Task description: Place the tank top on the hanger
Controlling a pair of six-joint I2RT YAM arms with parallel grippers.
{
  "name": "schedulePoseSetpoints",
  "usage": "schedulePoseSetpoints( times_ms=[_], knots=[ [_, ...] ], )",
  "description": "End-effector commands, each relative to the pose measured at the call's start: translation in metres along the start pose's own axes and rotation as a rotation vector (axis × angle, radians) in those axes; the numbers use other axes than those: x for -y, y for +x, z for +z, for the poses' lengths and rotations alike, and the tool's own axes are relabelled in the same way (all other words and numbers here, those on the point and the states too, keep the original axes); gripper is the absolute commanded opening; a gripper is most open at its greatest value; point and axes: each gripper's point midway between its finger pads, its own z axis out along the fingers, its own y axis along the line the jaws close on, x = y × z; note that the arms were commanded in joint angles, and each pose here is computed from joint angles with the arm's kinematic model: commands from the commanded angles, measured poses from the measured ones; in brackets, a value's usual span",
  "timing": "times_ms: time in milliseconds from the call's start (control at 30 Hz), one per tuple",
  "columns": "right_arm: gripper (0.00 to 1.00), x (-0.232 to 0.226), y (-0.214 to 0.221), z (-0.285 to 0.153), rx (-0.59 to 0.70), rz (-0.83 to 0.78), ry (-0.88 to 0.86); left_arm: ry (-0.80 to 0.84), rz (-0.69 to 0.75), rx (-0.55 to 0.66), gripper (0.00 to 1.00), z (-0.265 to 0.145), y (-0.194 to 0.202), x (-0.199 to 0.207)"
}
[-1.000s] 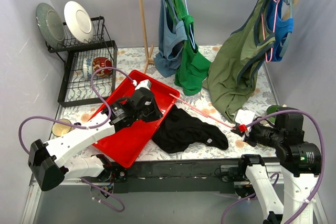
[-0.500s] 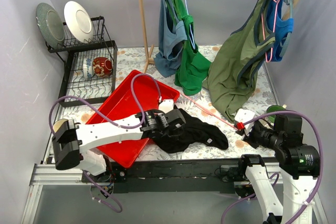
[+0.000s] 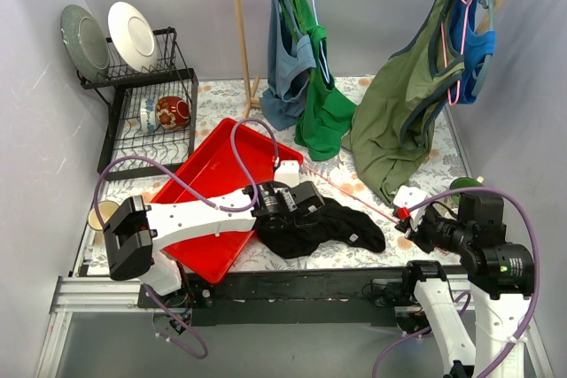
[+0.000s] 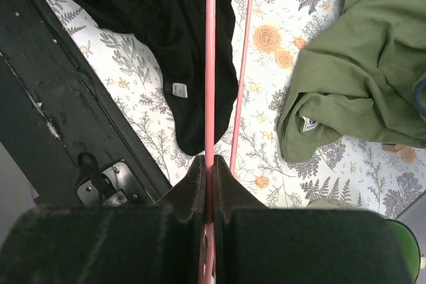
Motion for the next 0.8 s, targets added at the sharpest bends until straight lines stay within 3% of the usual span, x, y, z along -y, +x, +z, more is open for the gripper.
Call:
schedulePoseSetpoints(
  times_ms=[0, 133, 233, 267, 300, 333, 767],
  knots=[
    [0.01, -0.003, -0.007, 0.001, 0.044, -0.009, -0.011, 0.037, -0.012, 0.055, 0.46, -0.004, -0.015, 0.013],
    [0.01, -0.005, -0.009, 0.001, 0.056, -0.011, -0.014, -0.013, -0.001, 0.073, 0.43, 0.004, -0.017, 0.004],
    [0.01, -0.007, -0.008, 0.001, 0.060, -0.012, -0.016, -0.045, -0.006, 0.087, 0.31, 0.010, -0.021, -0.005],
    [0.01, -0.008, -0.008, 0.001, 0.063, -0.013, -0.017, -0.059, -0.013, 0.092, 0.24, 0.012, -0.024, -0.011],
    [0.01, -0.009, -0.009, 0.001, 0.070, -0.013, -0.023, -0.051, -0.020, 0.101, 0.08, 0.010, -0.028, -0.013],
    [0.01, -0.010, -0.010, 0.001, 0.073, -0.011, -0.026, -0.044, -0.027, 0.106, 0.01, 0.010, -0.031, -0.014],
    [0.01, -0.026, -0.022, 0.003, 0.155, -0.044, -0.120, 0.094, -0.221, 0.147, 0.00, 0.002, -0.086, -0.057]
  ],
)
